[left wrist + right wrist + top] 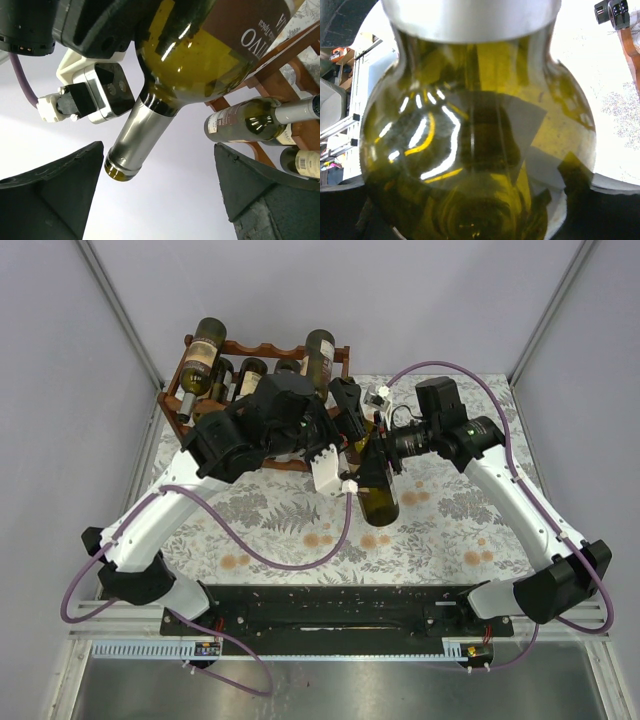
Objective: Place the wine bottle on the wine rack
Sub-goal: Adjust the wine bottle.
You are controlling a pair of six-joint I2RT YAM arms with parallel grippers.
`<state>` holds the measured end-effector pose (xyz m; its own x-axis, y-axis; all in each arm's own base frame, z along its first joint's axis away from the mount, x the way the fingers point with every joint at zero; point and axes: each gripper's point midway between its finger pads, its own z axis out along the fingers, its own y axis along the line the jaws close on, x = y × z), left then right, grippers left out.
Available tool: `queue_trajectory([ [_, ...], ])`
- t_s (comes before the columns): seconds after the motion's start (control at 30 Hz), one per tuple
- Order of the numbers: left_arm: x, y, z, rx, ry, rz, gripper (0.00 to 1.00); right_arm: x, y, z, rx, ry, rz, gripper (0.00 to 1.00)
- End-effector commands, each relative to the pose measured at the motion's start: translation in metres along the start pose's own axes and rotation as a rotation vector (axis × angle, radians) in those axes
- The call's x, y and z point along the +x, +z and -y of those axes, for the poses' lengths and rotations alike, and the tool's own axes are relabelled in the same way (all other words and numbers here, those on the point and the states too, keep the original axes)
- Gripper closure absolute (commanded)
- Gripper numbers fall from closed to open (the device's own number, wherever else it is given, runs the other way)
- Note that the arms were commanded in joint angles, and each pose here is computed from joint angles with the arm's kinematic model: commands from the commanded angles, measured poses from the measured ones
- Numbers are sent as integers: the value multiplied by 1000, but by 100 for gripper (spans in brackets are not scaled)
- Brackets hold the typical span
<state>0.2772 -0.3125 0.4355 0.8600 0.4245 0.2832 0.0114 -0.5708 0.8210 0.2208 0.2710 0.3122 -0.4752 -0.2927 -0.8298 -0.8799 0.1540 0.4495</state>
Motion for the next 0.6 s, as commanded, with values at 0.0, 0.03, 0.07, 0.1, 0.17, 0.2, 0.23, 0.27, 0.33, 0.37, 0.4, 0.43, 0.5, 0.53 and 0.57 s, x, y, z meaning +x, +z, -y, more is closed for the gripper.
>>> queue_trajectory([
  [0.0,6,5,-10,-15,92,-38,6,-19,-6,-24,-70,-97,46,100],
  [0.03,7,8,-7,4,96,-39,7,-20,-7,-26,-70,-101,49,100],
  [0.07,7,10,-3,21,101,-40,9,-20,-8,-27,-70,-104,50,100],
  [0.1,6,13,0,36,105,-40,10,-21,-8,-27,-70,-108,53,100],
  [0.17,5,17,6,62,114,-30,13,-22,-10,-29,-68,-109,55,100],
  [0.2,3,21,10,76,122,-24,14,-22,-9,-30,-74,-106,55,100],
  [0.23,2,22,12,87,137,-21,14,-22,-10,-31,-76,-105,54,100],
  [0.27,2,25,16,103,148,-22,15,-22,-9,-31,-82,-102,53,100],
  [0.33,2,31,28,153,171,-24,18,-20,-9,-32,-87,-97,50,100],
  [0.37,1,33,33,177,178,-21,19,-20,-10,-32,-87,-99,50,100],
  [0.4,0,36,41,205,183,-17,23,-21,-10,-32,-85,-102,49,100],
  [0.43,-1,37,46,226,186,-14,27,-21,-11,-33,-84,-104,48,100],
  [0.5,-5,40,56,254,186,-2,31,-20,-11,-33,-81,-107,46,100],
  [0.53,-7,41,60,263,180,4,33,-20,-12,-34,-81,-110,46,100],
  [0.57,-9,43,62,269,175,12,35,-20,-12,-35,-81,-112,47,100],
])
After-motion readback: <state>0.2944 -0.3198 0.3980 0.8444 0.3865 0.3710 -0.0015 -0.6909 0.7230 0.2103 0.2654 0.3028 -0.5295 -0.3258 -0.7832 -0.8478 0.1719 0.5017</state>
